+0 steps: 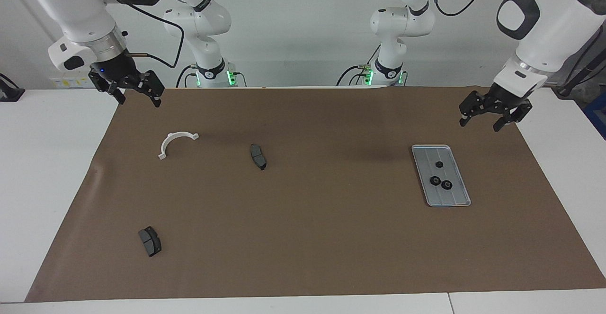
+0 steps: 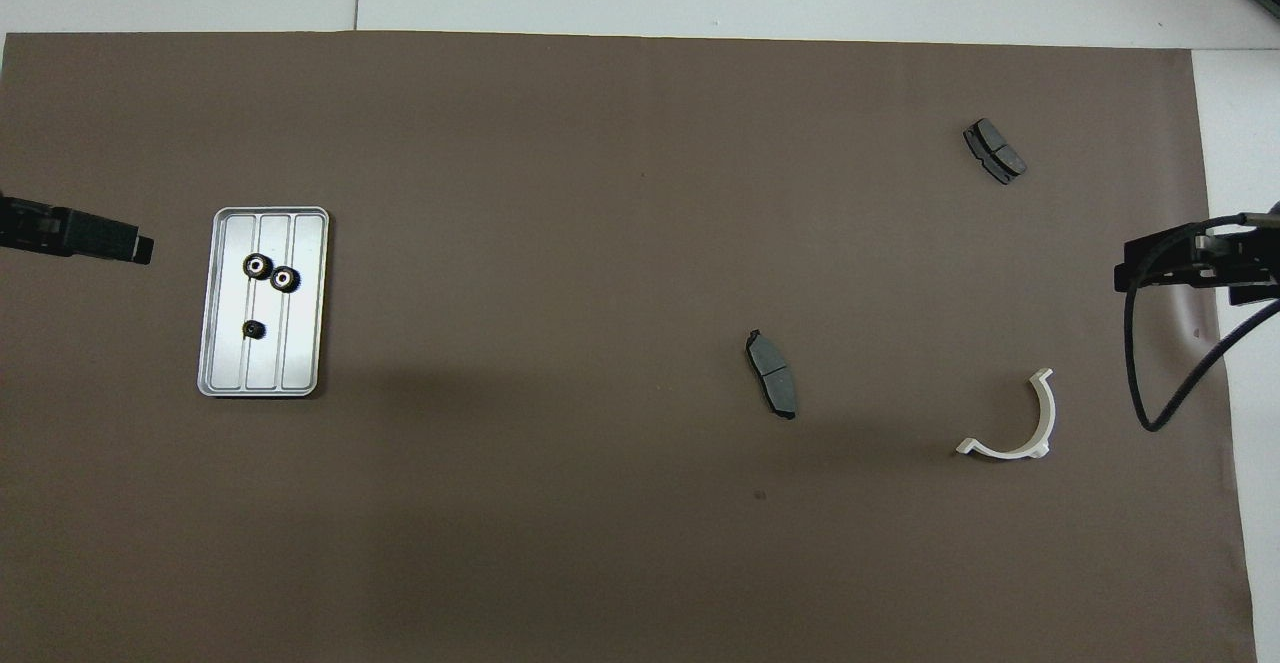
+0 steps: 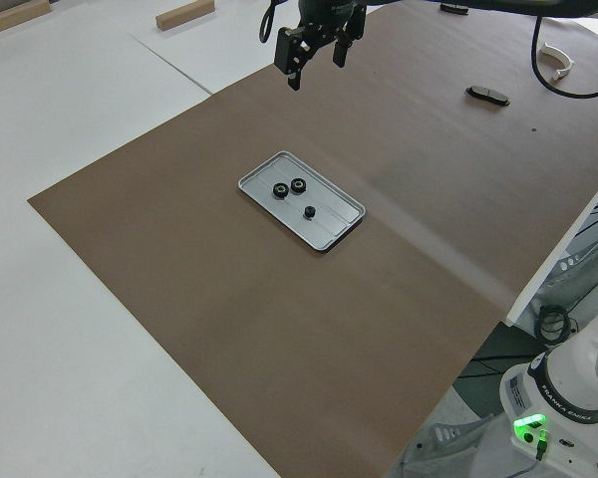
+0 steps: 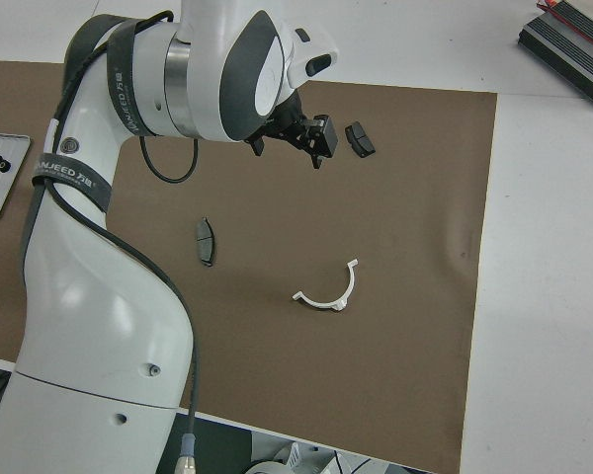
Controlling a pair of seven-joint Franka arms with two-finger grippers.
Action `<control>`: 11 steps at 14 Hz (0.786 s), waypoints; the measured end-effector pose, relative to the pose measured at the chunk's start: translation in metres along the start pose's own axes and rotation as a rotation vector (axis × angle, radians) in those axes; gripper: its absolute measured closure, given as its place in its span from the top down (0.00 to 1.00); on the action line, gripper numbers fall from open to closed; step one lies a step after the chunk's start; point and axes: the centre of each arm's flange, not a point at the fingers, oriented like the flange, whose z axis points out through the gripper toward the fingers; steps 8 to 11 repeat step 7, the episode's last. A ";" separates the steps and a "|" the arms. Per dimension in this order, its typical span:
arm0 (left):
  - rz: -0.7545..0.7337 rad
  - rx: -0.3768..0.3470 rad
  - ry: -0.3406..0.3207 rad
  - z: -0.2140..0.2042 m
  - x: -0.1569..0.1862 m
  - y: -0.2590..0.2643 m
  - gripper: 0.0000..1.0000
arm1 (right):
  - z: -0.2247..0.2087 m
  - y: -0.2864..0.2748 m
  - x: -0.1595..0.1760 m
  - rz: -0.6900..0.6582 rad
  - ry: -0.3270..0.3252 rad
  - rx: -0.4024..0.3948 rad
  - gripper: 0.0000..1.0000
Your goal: Pick bearing gear from pile to tray
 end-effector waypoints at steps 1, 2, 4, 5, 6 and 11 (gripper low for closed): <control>0.005 0.026 -0.019 -0.021 -0.016 0.003 1.00 | 0.000 0.000 0.000 0.000 0.000 0.000 1.00; 0.008 0.044 -0.015 -0.039 -0.027 0.006 1.00 | 0.000 0.000 0.000 0.000 0.000 0.000 1.00; 0.010 0.062 0.030 -0.070 -0.046 0.010 1.00 | 0.000 0.000 0.000 0.000 0.000 0.000 1.00; 0.008 0.064 0.039 -0.078 -0.054 0.010 1.00 | 0.000 0.000 0.000 0.000 0.000 0.000 1.00; 0.006 0.065 0.044 -0.083 -0.058 0.009 1.00 | 0.000 0.000 0.000 0.001 0.000 0.000 1.00; 0.004 0.065 0.044 -0.084 -0.059 0.009 1.00 | 0.000 0.001 0.000 0.002 0.000 0.000 1.00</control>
